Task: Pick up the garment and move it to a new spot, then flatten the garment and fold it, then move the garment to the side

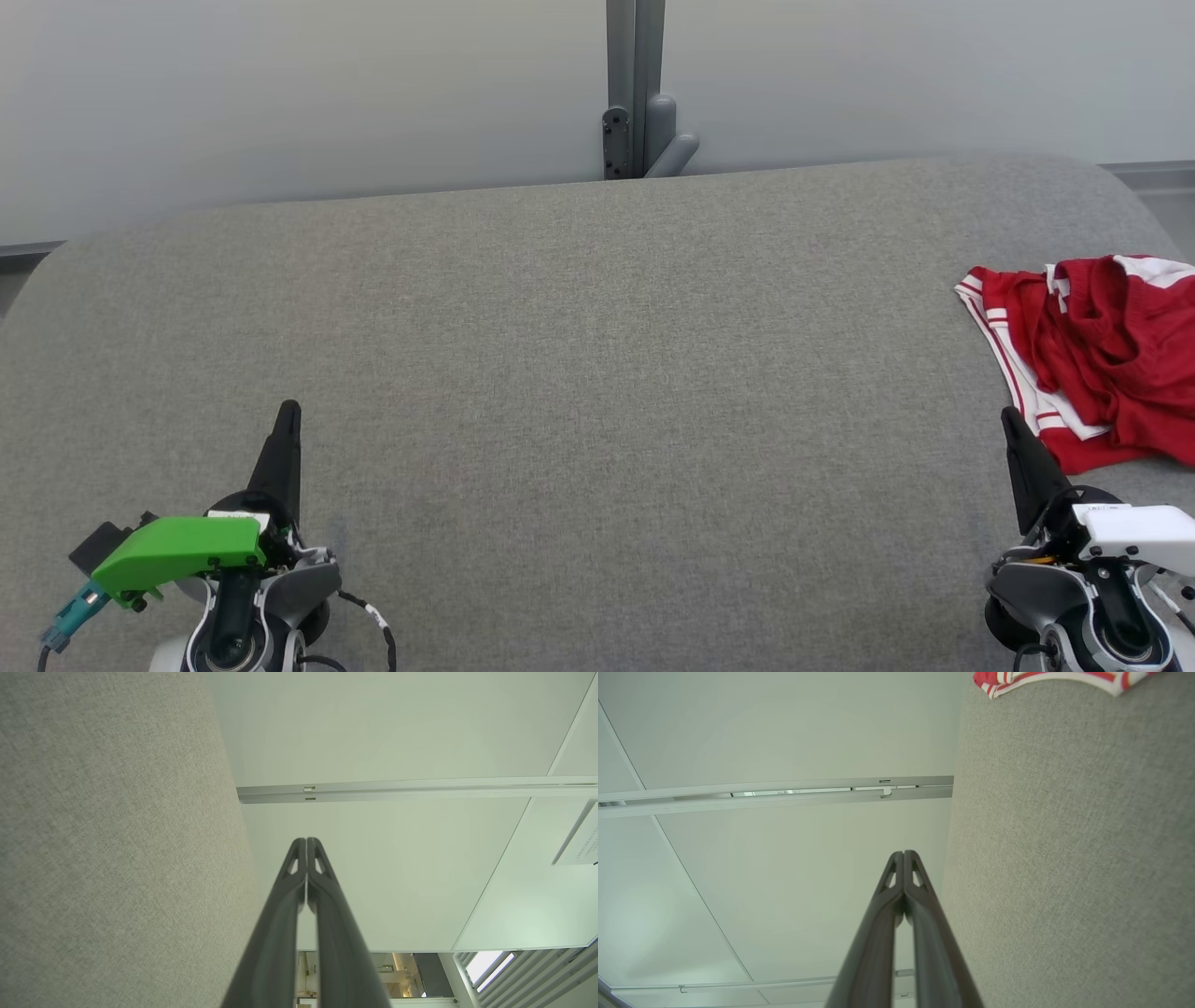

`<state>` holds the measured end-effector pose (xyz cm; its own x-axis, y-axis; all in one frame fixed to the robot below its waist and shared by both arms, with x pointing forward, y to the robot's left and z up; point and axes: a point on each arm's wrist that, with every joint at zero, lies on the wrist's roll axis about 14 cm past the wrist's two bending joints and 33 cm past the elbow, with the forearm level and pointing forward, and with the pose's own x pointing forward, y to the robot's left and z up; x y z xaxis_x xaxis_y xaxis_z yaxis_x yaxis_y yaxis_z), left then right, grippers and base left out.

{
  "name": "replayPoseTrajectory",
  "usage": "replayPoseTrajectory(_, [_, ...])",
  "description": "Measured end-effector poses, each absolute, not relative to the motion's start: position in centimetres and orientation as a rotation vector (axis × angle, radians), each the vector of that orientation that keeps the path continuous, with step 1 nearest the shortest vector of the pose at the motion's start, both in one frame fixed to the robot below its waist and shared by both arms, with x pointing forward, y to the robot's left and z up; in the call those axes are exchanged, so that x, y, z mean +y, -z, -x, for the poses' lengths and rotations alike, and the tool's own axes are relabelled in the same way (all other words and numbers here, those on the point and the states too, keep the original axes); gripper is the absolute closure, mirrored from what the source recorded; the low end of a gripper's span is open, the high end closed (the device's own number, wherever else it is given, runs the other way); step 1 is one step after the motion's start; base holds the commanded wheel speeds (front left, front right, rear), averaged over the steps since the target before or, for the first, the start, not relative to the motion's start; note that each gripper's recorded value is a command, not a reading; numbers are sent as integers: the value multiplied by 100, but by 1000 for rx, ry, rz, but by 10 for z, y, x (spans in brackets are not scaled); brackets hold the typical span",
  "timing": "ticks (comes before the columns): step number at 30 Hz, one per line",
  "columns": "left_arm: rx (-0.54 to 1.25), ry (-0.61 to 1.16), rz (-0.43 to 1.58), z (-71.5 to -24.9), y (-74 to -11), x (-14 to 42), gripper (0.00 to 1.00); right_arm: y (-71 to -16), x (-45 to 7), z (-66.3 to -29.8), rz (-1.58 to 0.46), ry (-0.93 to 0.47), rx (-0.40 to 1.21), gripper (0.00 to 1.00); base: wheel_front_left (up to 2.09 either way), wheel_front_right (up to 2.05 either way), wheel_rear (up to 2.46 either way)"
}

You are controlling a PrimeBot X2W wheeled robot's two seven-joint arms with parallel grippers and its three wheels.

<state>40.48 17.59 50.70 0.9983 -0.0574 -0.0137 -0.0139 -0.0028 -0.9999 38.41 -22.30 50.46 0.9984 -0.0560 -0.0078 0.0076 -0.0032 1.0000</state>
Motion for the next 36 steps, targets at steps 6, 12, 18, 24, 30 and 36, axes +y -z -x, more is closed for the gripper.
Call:
replayPoseTrajectory(6, [56,34,1573,-405,-507,176,100,-505,-223,-384,-1573,50,-38,100,0,0,0])
replayPoseTrajectory(12, [56,34,1573,-405,-507,176,100,-505,-223,-384,-1574,50,-38,100,0,0,0])
replayPoseTrajectory(18, [56,34,1573,-405,-507,176,100,-505,-223,-384,-1574,50,-38,100,0,0,0])
replayPoseTrajectory(24, [56,34,1574,-405,-507,176,100,-505,-223,-384,-1574,50,-39,100,0,0,0])
replayPoseTrajectory(30, [56,34,1573,-405,-507,176,100,-505,-223,-384,-1574,51,-39,100,0,0,0])
replayPoseTrajectory(36, [56,34,1574,-405,-507,176,100,-505,-223,-384,-1574,51,-39,100,0,0,0])
